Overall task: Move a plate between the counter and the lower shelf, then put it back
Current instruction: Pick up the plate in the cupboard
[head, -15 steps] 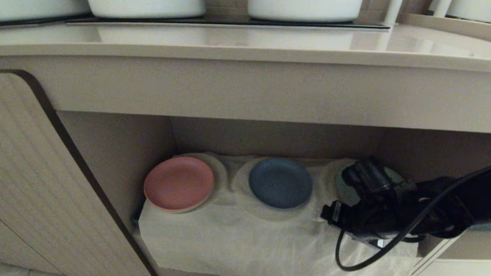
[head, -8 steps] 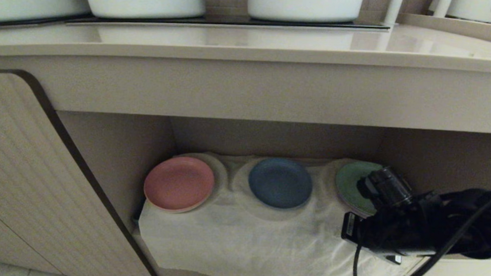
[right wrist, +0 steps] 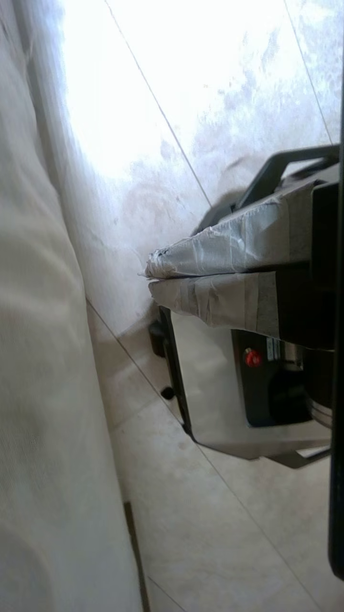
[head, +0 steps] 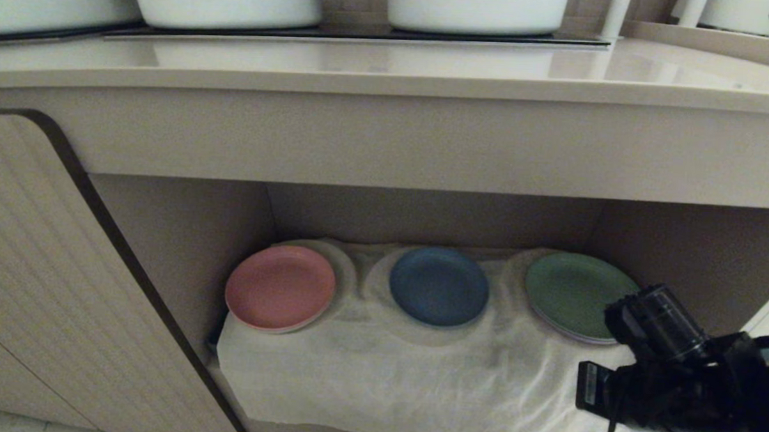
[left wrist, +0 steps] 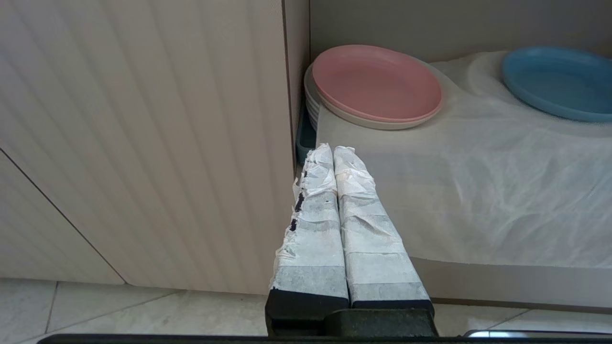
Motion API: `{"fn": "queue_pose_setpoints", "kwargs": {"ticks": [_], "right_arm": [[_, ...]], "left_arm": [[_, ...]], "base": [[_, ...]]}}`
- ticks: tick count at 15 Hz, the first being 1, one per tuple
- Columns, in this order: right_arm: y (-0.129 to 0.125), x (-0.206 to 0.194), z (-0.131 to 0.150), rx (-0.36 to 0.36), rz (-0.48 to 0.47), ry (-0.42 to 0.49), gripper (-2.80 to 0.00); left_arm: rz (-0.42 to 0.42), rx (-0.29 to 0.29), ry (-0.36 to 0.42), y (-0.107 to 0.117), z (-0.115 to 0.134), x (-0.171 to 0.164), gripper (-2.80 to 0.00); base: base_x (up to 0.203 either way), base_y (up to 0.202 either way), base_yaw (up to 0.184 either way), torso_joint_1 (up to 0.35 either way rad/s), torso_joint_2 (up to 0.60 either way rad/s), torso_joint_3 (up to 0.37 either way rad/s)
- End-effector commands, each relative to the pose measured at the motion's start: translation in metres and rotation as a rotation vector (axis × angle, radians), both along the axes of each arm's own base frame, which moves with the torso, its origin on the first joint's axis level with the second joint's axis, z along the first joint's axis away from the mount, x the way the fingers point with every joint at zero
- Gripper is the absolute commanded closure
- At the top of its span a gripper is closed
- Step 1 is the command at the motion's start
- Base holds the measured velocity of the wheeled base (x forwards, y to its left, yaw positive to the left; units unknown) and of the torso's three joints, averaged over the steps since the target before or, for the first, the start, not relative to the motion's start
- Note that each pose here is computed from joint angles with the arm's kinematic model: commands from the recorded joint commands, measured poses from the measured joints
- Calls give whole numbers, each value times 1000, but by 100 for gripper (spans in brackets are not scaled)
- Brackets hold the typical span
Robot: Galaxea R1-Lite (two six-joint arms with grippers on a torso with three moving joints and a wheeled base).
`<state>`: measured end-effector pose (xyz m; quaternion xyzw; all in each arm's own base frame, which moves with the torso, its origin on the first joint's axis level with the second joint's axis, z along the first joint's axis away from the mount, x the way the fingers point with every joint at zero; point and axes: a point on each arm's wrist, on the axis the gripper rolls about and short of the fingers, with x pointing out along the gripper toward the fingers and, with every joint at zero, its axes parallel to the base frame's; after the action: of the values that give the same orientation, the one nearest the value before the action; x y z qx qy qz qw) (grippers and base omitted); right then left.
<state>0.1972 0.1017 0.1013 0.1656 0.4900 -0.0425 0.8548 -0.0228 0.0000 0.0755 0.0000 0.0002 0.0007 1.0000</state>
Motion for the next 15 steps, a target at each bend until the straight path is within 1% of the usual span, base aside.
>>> {"fn": "queue_pose_setpoints", "kwargs": {"ticks": [1,4,7,9,12,15], "right_arm": [[-9,-7,5,-6,-25,-24,0],[-26,-18,5,-49,-58,-43,0],[-45,-25,9,-64,-135,-74,0],[-56,-29,11,-102,-185,-100,0],[-66,-34,16,-114,-224,-136,0],[-77,-38,23,-132,-299,-181,0]], "left_arm": [[0,0,0,0,0,0,0],[0,0,0,0,0,0,0],[0,0,0,0,0,0,0],[0,0,0,0,0,0,0],[0,0,0,0,0,0,0],[0,0,0,0,0,0,0]], "base": [[0,0,0,0,0,0],[0,0,0,0,0,0],[0,0,0,0,0,0],[0,0,0,0,0,0],[0,0,0,0,0,0],[0,0,0,0,0,0]]}}
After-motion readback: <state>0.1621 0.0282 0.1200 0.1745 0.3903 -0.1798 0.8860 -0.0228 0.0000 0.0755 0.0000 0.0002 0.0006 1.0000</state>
